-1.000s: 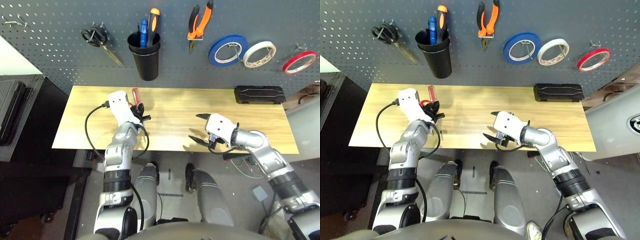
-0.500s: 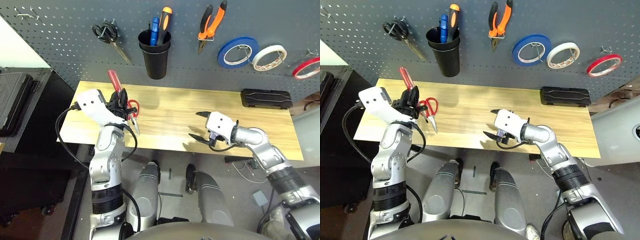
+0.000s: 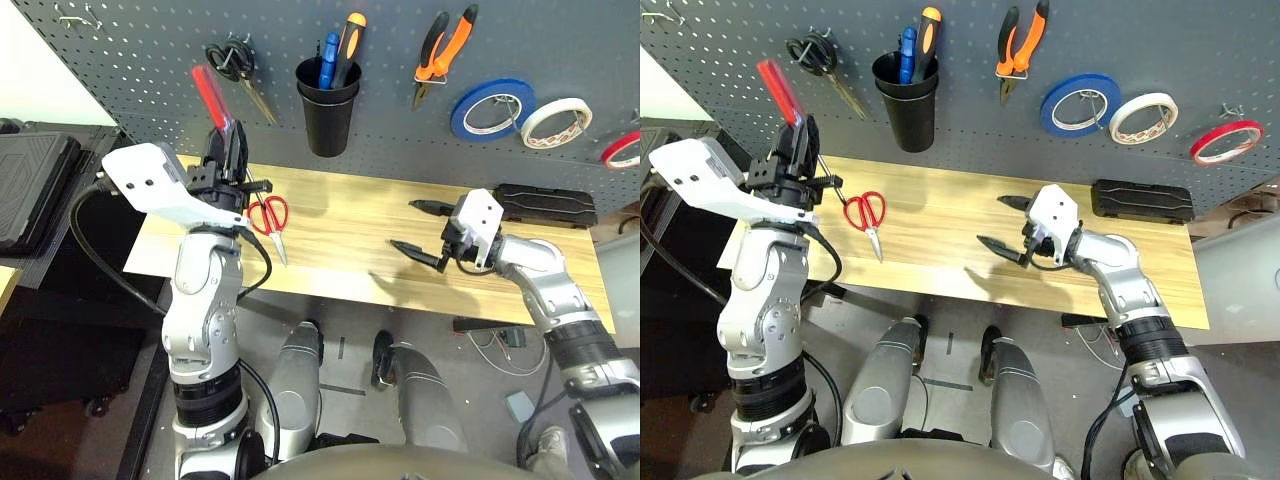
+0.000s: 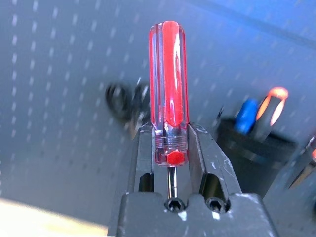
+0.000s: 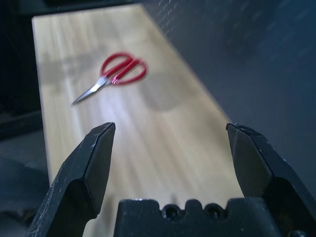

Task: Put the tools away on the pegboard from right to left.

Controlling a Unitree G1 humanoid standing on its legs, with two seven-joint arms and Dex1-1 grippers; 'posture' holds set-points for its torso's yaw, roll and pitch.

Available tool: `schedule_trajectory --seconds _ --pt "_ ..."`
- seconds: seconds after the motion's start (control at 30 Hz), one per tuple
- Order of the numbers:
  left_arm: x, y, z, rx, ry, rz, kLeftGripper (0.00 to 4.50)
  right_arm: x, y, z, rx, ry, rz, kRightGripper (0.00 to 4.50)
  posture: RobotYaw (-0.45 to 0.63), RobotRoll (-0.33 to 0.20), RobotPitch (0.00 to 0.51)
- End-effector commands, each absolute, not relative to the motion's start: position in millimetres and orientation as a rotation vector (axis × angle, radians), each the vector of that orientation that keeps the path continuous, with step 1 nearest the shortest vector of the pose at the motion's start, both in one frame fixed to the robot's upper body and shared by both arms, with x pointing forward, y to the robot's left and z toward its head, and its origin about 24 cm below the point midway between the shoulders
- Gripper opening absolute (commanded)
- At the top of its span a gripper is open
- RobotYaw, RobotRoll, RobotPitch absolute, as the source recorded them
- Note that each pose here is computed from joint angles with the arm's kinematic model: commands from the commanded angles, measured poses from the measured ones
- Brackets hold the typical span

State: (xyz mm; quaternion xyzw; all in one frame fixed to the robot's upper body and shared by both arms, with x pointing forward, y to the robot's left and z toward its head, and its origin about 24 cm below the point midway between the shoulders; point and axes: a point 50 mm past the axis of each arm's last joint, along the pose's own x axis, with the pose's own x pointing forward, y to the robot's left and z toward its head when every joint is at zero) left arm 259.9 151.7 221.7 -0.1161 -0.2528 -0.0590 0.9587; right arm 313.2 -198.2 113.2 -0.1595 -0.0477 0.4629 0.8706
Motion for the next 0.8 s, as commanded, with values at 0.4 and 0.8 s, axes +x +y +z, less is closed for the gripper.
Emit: schedule_trajectory --seconds 0.4,0.8 --pt "261 135 266 -0.225 -0.615 -0.262 0.83 319 -230 171 -0.296 -0.115 1.064 4.5 0.32 0.0 0.248" --pt "277 132 279 -0.227 -0.645 -0.292 0.83 329 -238 215 -0.24 -0.238 1.017 4.5 0.29 0.0 0.238"
